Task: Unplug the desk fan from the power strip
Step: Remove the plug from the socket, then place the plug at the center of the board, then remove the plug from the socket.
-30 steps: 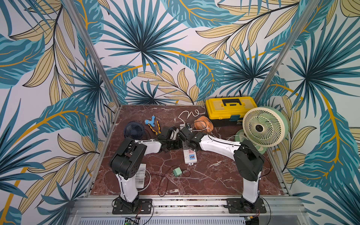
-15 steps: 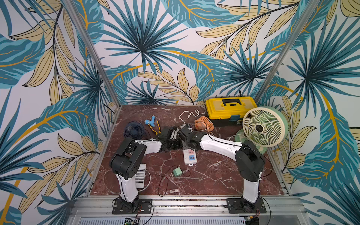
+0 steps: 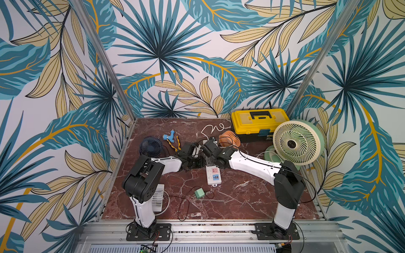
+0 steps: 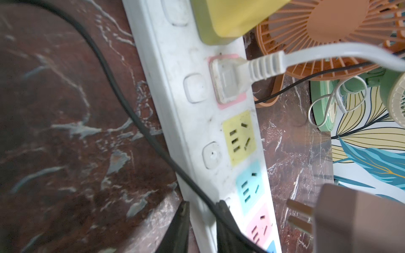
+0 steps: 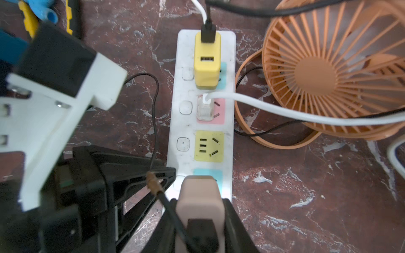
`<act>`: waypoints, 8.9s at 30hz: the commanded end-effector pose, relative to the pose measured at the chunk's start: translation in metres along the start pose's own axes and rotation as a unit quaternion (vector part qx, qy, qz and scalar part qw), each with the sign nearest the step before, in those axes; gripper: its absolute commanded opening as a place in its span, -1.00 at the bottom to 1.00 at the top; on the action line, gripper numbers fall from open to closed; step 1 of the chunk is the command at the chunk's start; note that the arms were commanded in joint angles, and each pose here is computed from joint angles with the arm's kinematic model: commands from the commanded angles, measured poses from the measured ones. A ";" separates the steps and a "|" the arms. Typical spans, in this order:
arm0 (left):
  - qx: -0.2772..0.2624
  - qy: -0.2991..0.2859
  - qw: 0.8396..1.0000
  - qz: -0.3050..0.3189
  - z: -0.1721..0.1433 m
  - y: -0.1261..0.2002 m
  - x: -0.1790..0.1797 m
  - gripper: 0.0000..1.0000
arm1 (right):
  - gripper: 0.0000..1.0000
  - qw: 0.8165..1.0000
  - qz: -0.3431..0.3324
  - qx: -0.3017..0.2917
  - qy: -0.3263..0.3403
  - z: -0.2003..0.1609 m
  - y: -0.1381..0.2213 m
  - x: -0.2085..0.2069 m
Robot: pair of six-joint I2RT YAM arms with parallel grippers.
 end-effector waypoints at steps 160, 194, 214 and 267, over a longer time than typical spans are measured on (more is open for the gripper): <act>0.024 0.065 0.998 0.000 0.003 -0.021 0.009 -0.36 | -0.94 0.991 -0.007 -0.114 -0.065 0.006 -0.116 -0.006; 0.042 0.067 0.996 0.038 -0.007 -0.028 0.027 -0.37 | -1.00 0.992 -0.034 -0.101 -0.066 0.014 -0.091 0.001; 0.044 0.068 0.995 0.050 -0.008 -0.030 0.031 -0.36 | -1.00 0.996 -0.061 -0.071 -0.008 0.010 -0.082 0.011; 0.078 0.091 0.993 0.008 -0.037 -0.041 0.038 -0.79 | -1.00 0.996 -0.010 -0.049 -0.073 0.007 -0.087 0.008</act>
Point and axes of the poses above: each gripper's point midway between its finger pads, its own y axis back along the fingers, its own x axis along the line the jaws close on, z = x × y, the point moved 3 cm from there along y, back along the fingers, and after that the axes turned 2 degrees about y, right-handed, at the moved point
